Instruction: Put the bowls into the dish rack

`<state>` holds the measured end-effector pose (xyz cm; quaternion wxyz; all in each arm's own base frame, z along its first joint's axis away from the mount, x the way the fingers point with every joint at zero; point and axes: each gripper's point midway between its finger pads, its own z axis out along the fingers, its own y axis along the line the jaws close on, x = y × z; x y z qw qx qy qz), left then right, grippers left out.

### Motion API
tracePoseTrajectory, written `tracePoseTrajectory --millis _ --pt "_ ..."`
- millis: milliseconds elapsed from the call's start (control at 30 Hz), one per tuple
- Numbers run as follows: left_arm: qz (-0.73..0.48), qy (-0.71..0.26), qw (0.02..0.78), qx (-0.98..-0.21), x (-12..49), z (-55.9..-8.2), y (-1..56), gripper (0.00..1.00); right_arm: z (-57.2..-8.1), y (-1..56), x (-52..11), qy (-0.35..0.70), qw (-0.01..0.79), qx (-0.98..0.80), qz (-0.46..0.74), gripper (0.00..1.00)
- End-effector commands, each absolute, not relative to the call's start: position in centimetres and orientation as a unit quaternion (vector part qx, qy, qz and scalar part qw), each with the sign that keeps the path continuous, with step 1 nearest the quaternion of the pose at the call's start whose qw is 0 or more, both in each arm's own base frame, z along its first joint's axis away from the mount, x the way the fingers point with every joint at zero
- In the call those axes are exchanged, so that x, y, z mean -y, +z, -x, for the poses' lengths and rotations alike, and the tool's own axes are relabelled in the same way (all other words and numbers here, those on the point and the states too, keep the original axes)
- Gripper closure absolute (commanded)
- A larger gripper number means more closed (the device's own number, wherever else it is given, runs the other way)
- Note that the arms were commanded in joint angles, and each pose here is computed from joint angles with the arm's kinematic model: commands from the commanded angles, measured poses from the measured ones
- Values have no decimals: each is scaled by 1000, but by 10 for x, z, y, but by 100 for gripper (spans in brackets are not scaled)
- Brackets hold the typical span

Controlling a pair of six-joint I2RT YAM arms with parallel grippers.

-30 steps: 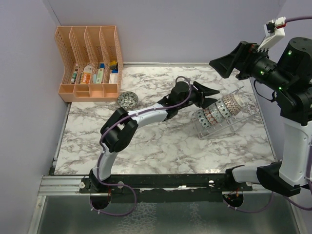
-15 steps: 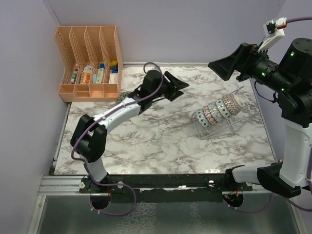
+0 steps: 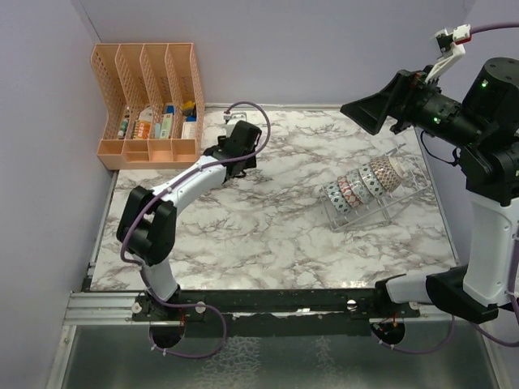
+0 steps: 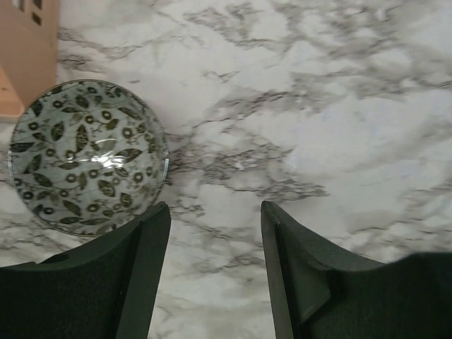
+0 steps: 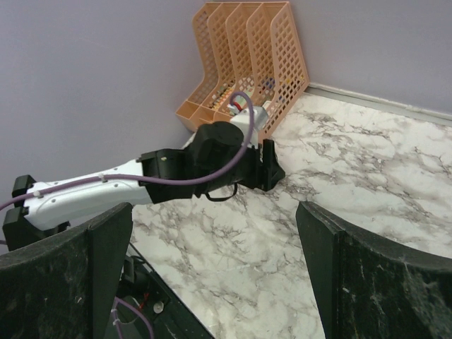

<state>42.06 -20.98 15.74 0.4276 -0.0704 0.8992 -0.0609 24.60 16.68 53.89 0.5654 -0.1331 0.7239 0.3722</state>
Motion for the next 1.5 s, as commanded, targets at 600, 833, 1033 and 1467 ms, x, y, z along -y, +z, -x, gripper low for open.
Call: tracePoseTrajectory --millis 600,833,1033,1467 --pt "-85 159 325 -928 120 -439 31 49 -260 545 -169 370 572 -719 139 1" --pt "-86 139 326 -931 124 -438 33 95 -263 547 -165 360 580 -720 128 0" --pt "-53 33 353 -934 157 -436 91 100 -264 556 -158 344 595 -717 117 0" --pt "35 -625 388 -676 357 -368 400 100 -267 583 -148 339 636 -689 84 1"
